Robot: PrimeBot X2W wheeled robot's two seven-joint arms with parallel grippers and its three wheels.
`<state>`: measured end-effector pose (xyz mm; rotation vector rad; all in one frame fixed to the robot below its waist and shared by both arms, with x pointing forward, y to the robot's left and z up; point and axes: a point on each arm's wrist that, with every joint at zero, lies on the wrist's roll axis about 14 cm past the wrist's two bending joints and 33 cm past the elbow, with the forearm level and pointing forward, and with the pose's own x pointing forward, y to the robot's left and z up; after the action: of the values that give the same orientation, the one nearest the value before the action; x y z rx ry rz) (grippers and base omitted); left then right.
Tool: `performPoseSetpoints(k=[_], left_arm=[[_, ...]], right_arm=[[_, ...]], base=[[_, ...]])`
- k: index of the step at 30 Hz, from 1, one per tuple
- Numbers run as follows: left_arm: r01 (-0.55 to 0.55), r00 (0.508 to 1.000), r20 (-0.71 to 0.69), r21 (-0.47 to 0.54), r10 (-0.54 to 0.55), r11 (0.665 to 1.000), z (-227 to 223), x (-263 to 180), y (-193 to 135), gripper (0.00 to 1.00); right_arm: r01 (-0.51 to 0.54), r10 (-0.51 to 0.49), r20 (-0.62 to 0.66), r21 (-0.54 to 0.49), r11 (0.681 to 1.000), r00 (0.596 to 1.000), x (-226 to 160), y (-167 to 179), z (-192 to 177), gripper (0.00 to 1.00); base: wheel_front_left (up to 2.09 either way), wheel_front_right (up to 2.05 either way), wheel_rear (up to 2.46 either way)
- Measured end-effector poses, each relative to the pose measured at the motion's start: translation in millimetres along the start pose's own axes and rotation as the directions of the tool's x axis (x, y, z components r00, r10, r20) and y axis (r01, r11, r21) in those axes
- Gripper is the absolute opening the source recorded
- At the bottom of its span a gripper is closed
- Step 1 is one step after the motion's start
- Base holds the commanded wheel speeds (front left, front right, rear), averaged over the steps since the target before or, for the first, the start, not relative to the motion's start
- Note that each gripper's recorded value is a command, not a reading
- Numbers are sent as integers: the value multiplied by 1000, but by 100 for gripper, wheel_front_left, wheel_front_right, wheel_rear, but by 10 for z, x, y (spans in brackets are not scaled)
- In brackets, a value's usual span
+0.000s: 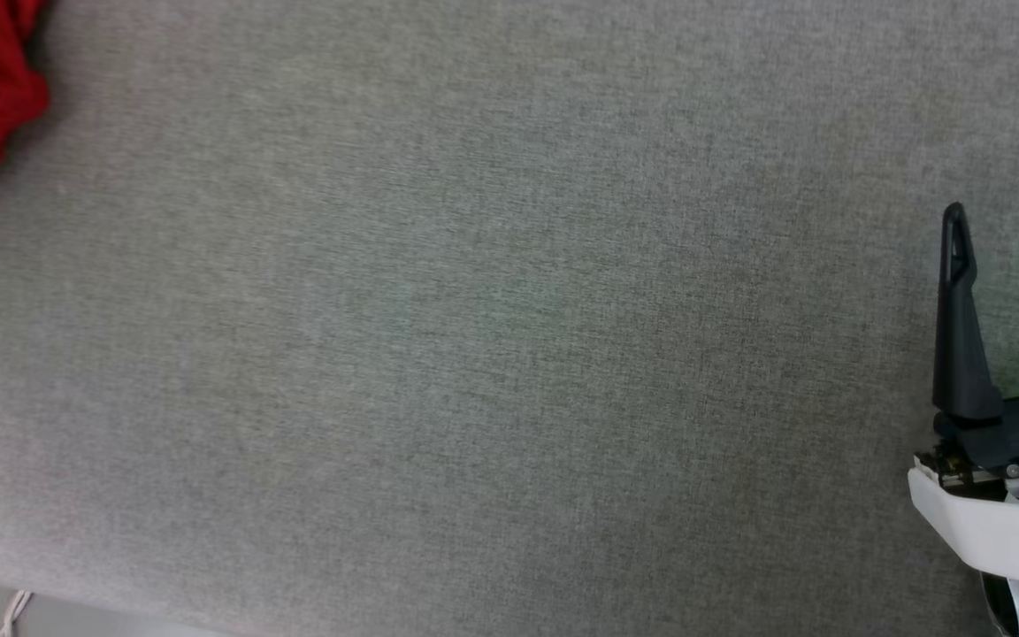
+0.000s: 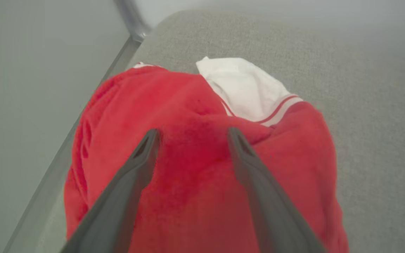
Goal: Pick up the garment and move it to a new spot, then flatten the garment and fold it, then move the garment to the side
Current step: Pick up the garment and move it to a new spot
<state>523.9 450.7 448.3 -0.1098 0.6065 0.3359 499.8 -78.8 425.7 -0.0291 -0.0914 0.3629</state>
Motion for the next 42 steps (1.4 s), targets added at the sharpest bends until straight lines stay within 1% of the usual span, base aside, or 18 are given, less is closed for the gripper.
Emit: performPoseSetpoints(k=[3, 6, 9, 12, 13, 14, 15, 19, 23, 25, 28, 31, 35, 37, 40, 42], left_arm=[[32, 989, -144, -55, -40, 998, -382, 103, -89, 100], [50, 953, -293, -97, -76, 994, -734, 137, -155, 100], [47, 923, -376, -101, -82, 994, -896, 141, -146, 100], [47, 908, -411, -89, -80, 995, -967, 164, -153, 100], [49, 901, -427, -80, -78, 996, -1007, 185, -170, 80], [48, 900, -428, -78, -77, 996, -1010, 186, -170, 13], [46, 901, -427, -76, -75, 996, -1009, 185, -162, 0], [50, 915, -396, -74, -76, 996, -943, 162, -163, 0], [62, 931, -359, -20, -66, 998, -792, 69, -134, 0], [75, 944, -323, 3, -70, 997, -644, 3, -133, 0], [98, 967, -242, 66, -80, 993, -295, -123, -150, 0], [141, 982, -147, 128, -122, 982, 81, -275, -278, 0], [187, 982, -42, 232, -182, 955, 530, -531, -476, 0], [214, 974, 8, 280, -225, 936, 739, -665, -622, 0], [267, 949, 69, 352, -309, 897, 993, -864, -934, 0], [296, 927, 97, 405, -363, 865, 1126, -993, -1152, 0]], right_arm=[[0, 0, -17, -3, 1000, 1000, 1, -14, -98, 100], [-3, 3, -24, -4, 1000, 1000, 5, -18, -150, 100], [-1, 0, -28, -14, 1000, 1000, -6, -40, -173, 100], [2, -3, -31, -20, 1000, 1000, -14, -64, -186, 100], [3, -4, -29, -26, 1000, 1000, -14, -76, -177, 100], [3, -3, -27, -28, 1000, 1000, -14, -78, -169, 100], [2, -3, -23, -29, 1000, 1000, -10, -77, -153, 100], [2, -2, -5, -33, 999, 1000, 4, -72, -65, 100], [1, -1, 7, -31, 1000, 1000, -2, -51, 33, 100], [-1, 1, 17, -24, 1000, 1000, -5, -29, 101, 100], [0, 1, 37, -15, 1000, 999, -16, -2, 233, 100], [5, -5, 54, -11, 1000, 999, -43, 7, 364, 100], [12, -11, 83, -10, 1000, 996, -93, 17, 567, 100], [19, -18, 98, -14, 1000, 995, -129, 7, 665, 100], [32, -30, 103, -18, 999, 994, -208, -17, 760, 100], [45, -43, 108, -15, 999, 993, -258, -53, 819, 100]], base=[[0, 0, 0], [0, 0, 0], [0, 0, 0], [0, 0, 0], [0, 0, 0], [0, 0, 0], [0, 0, 0], [0, 0, 0], [0, 0, 0], [0, 0, 0], [0, 0, 0], [0, 0, 0], [0, 0, 0], [0, 0, 0], [0, 0, 0], [0, 0, 0]])
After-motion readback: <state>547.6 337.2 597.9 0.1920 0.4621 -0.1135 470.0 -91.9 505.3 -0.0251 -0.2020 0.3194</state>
